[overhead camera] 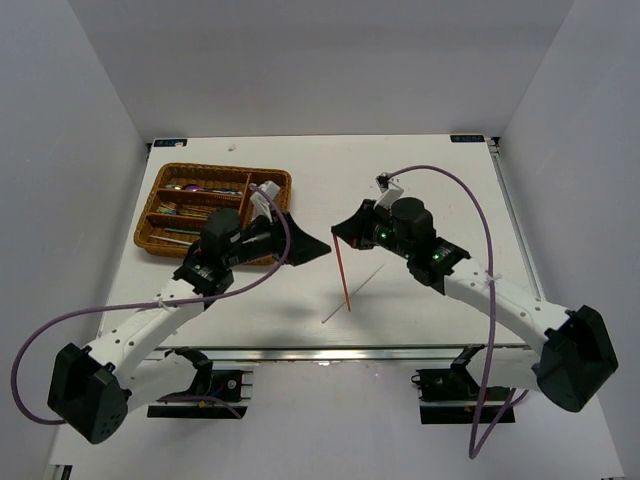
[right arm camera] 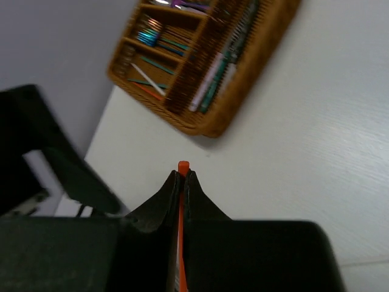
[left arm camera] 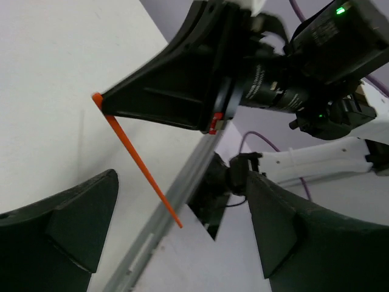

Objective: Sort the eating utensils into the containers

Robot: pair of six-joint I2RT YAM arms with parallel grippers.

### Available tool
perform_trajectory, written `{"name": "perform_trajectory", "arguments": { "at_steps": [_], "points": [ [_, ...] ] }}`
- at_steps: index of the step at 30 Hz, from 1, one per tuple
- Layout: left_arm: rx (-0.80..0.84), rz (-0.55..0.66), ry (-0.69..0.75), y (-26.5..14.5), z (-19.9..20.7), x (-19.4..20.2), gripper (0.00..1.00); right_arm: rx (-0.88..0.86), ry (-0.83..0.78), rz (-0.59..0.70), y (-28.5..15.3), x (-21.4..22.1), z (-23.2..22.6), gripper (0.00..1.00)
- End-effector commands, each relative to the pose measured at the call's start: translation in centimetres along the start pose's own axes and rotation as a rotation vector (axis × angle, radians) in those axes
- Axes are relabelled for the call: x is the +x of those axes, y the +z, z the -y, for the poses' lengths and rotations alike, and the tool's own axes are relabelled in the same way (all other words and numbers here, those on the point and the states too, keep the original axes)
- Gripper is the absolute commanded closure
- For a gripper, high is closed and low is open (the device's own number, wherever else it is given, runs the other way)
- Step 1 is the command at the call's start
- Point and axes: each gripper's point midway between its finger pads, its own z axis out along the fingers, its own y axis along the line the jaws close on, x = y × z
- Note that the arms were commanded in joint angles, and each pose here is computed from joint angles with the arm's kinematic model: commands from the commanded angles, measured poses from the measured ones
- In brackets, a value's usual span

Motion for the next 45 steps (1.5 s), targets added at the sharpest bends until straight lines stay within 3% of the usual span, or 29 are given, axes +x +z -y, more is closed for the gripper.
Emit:
{"name": "perform_trajectory", "arguments": {
  "at_steps": [1,3,7,13,14,16,17,20,21,26,29,31,32,33,34,37,38,40,41,45],
  "points": [
    [0.041,0.021,-0.008,1.6,1.2,0.0,0.14,-0.275,-0.079,0.159,-2.6,-4.0,-6.6,1.00],
    [0.026,-0.003,-0.016,2.5,0.9,0.8,0.21,-0.287,-0.071,0.206,-3.2,-4.4,-6.8,1.00],
    [-0.014,-0.007,-0.005,2.9,0.3,1.3,0.21,-0.274,-0.050,0.303,-4.8,-5.9,-6.8,1.00],
    [0.041,-0.003,-0.010,3.5,1.5,1.2,0.24,-0.317,-0.003,0.324,-5.4,-6.2,-7.6,1.00],
    [0.077,0.008,-0.001,3.7,2.3,1.0,0.32,-0.319,0.007,0.320,-5.3,-6.0,-7.6,1.00],
    [0.110,0.000,-0.016,4.0,2.8,1.1,0.36,-0.327,0.029,0.331,-5.2,-6.0,-7.6,1.00],
    [0.126,-0.002,-0.015,4.2,3.2,1.1,0.49,-0.331,0.037,0.335,-5.2,-5.9,-7.7,1.00],
    [0.129,-0.023,-0.023,4.8,3.1,1.5,0.70,-0.335,0.051,0.349,-5.1,-6.2,-7.9,1.00],
    [0.128,-0.024,-0.024,4.9,3.0,1.5,0.86,-0.335,0.049,0.347,-5.0,-6.2,-7.9,1.00],
    [0.165,-0.004,-0.015,4.5,4.0,1.1,1.00,-0.308,0.054,0.345,-4.3,-6.1,-7.4,1.00],
    [0.101,0.028,0.000,4.0,3.5,0.4,1.00,-0.270,0.055,0.351,-4.0,-6.1,-6.7,1.00],
    [-0.095,0.079,0.003,3.6,0.4,-0.6,1.00,-0.192,0.066,0.380,-4.2,-6.8,-5.5,0.49],
    [-0.228,0.194,0.024,2.8,-1.1,-3.5,1.00,-0.056,0.091,0.399,-4.5,-7.1,-3.1,0.14],
    [-0.269,0.168,0.012,2.2,-1.7,-3.3,1.00,0.013,0.097,0.406,-4.7,-7.3,-1.9,0.11],
    [-0.484,0.189,-0.019,0.4,-5.6,-3.4,1.00,0.084,0.099,0.415,-5.1,-7.6,-0.6,0.11],
    [-0.803,0.281,-0.147,-5.2,-12.2,-6.2,1.00,0.275,0.109,0.404,-6.5,-7.7,2.8,0.11],
    [-0.892,0.370,-0.225,-8.8,-15.5,-8.4,1.00,0.309,0.109,0.395,-6.9,-7.5,3.7,0.11],
    [-0.898,0.413,-0.360,-11.8,-18.2,-8.6,1.00,0.323,0.101,0.390,-7.5,-7.0,4.3,0.11],
    [-0.974,0.518,-0.437,-16.0,-20.9,-9.9,1.00,0.329,0.100,0.390,-7.6,-6.9,4.6,0.11],
    [-1.101,0.660,-0.621,-21.6,-26.5,-10.1,1.00,0.332,0.096,0.393,-8.2,-6.3,5.2,0.11]
  ]
}}
